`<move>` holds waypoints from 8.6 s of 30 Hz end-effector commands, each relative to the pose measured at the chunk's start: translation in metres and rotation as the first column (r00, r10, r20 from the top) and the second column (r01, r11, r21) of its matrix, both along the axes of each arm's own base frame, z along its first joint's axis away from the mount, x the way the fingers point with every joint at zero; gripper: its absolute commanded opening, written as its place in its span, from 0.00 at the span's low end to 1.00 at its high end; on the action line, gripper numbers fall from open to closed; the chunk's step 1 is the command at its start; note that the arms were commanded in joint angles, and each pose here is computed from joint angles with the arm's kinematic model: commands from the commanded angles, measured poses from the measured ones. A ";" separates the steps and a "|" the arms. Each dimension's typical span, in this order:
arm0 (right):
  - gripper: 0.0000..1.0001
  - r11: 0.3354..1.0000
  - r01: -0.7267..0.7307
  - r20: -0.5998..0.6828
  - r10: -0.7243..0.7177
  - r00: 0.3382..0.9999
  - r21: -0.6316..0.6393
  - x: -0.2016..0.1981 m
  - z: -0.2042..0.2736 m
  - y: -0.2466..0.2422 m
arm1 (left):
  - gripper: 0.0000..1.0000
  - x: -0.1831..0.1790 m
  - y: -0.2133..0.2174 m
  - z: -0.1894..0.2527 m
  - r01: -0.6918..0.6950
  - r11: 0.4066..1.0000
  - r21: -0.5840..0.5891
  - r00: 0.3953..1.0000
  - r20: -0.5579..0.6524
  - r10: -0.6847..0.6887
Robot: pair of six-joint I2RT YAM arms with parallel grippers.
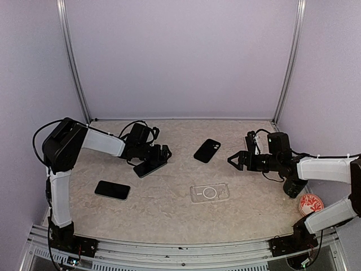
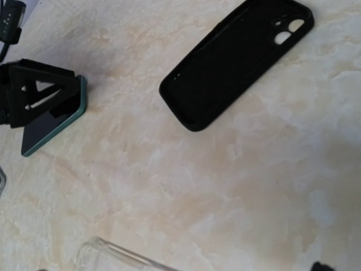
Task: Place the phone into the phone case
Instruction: Rotate the phone at the center of the board, then pick up the phone from the center of the board, then move the phone to the center of the board, then pick up the phone from the center of the board, then pass from the left arm to the right
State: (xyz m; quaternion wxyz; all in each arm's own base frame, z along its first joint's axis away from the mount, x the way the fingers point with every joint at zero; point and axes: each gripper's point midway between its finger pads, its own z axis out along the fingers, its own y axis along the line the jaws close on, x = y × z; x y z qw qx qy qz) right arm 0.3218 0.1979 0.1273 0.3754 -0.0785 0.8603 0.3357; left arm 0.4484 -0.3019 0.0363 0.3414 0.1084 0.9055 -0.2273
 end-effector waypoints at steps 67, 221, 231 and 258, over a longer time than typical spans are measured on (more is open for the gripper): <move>0.99 0.999 -0.039 -0.031 0.039 0.999 0.000 0.005 -0.001 0.014 | 0.68 -0.079 0.007 -0.023 0.495 0.797 0.345 0.862 -0.081 -0.501; 0.99 0.928 -0.207 -0.217 0.281 0.935 0.311 -0.010 -0.018 0.093 | 0.55 -0.148 -0.079 0.048 0.621 0.705 0.342 0.702 0.158 -0.694; 0.92 0.910 -0.246 -0.233 0.332 0.914 0.335 -0.016 -0.018 0.114 | 0.55 -0.174 -0.106 0.069 0.648 0.673 0.356 0.647 0.210 -0.733; 0.61 0.821 -0.377 -0.282 0.518 0.807 0.429 -0.057 -0.036 0.167 | 0.55 -0.193 -0.130 0.081 0.656 0.649 0.386 0.602 0.251 -0.758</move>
